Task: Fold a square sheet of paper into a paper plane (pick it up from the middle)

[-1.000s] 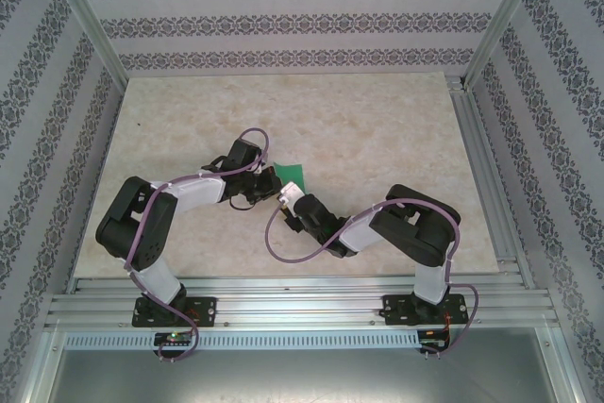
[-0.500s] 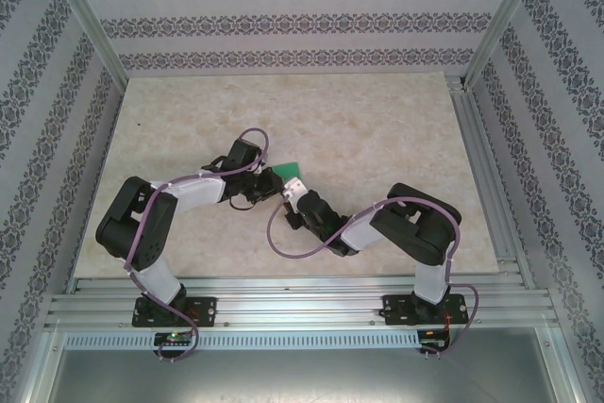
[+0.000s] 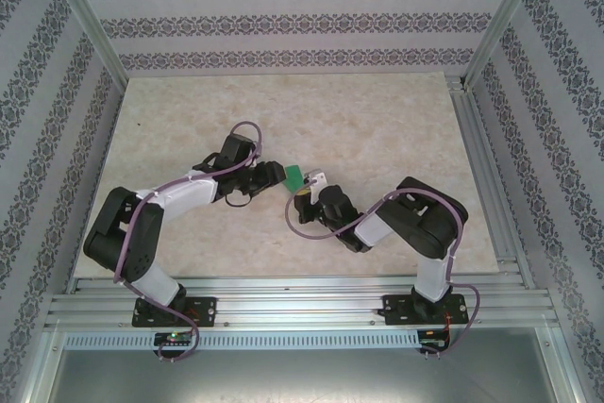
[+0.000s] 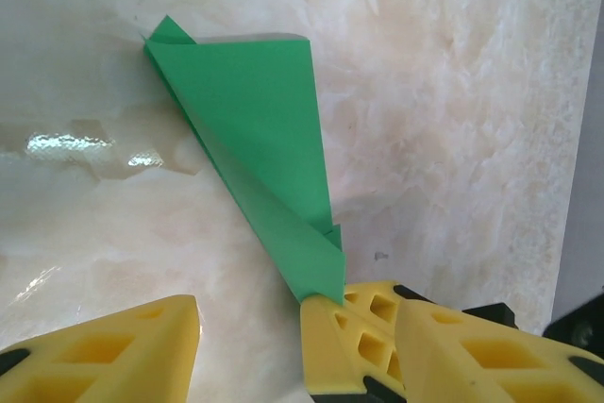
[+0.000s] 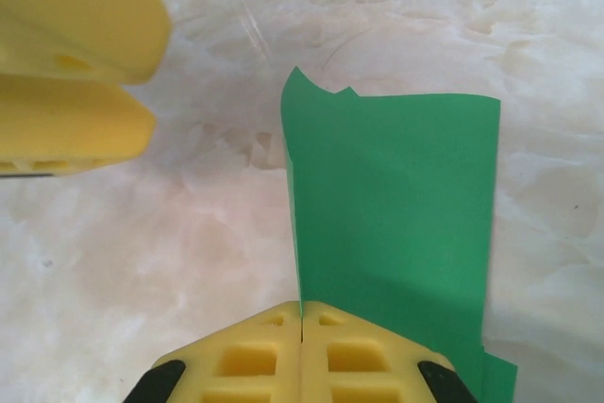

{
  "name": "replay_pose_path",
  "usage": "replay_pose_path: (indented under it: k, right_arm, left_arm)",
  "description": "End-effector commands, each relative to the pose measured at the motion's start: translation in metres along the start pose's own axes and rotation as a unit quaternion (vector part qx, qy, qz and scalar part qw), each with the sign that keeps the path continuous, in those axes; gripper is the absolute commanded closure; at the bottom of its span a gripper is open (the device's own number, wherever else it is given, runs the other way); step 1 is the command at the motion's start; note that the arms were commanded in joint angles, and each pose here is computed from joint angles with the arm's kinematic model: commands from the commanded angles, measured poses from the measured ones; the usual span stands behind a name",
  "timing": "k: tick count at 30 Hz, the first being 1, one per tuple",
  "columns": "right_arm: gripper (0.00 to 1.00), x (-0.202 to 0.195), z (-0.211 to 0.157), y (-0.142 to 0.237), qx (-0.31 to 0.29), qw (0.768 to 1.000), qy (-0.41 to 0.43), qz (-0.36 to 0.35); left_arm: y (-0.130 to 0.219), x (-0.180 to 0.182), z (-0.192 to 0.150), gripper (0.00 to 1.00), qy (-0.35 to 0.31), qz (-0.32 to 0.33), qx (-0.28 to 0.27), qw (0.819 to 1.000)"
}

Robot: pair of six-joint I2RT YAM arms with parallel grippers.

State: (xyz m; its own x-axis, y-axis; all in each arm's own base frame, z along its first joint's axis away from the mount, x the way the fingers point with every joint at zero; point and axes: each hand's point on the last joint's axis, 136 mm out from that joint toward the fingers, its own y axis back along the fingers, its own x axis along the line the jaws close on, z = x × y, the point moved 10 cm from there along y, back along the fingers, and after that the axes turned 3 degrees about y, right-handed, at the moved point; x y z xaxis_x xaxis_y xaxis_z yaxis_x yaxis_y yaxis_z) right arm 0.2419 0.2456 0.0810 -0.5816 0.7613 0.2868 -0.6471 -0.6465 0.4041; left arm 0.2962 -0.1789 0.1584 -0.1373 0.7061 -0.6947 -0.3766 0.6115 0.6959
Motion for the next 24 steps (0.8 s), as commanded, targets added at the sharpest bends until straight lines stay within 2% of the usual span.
replay_pose_path:
  k: [1, 6, 11, 24]
  right_arm:
    - [1.00, 0.002, 0.015, 0.007, -0.032, 0.994, -0.088, 0.058]
    - [1.00, -0.008, 0.016, 0.007, -0.031, 0.985, -0.158, 0.066]
    - [1.00, -0.019, 0.012, 0.004, -0.023, 0.976, -0.211, 0.054]
    - [1.00, -0.033, 0.002, 0.004, -0.007, 0.962, -0.273, 0.015]
  left_arm:
    - [0.005, 0.002, 0.002, 0.41, -0.021, -0.001, -0.014, 1.000]
    - [0.000, 0.002, 0.001, 0.42, -0.042, -0.017, -0.008, 0.999]
    - [-0.011, 0.000, 0.000, 0.49, -0.060, -0.029, 0.007, 0.998]
    - [-0.040, -0.011, 0.006, 0.60, -0.088, -0.049, 0.028, 0.995]
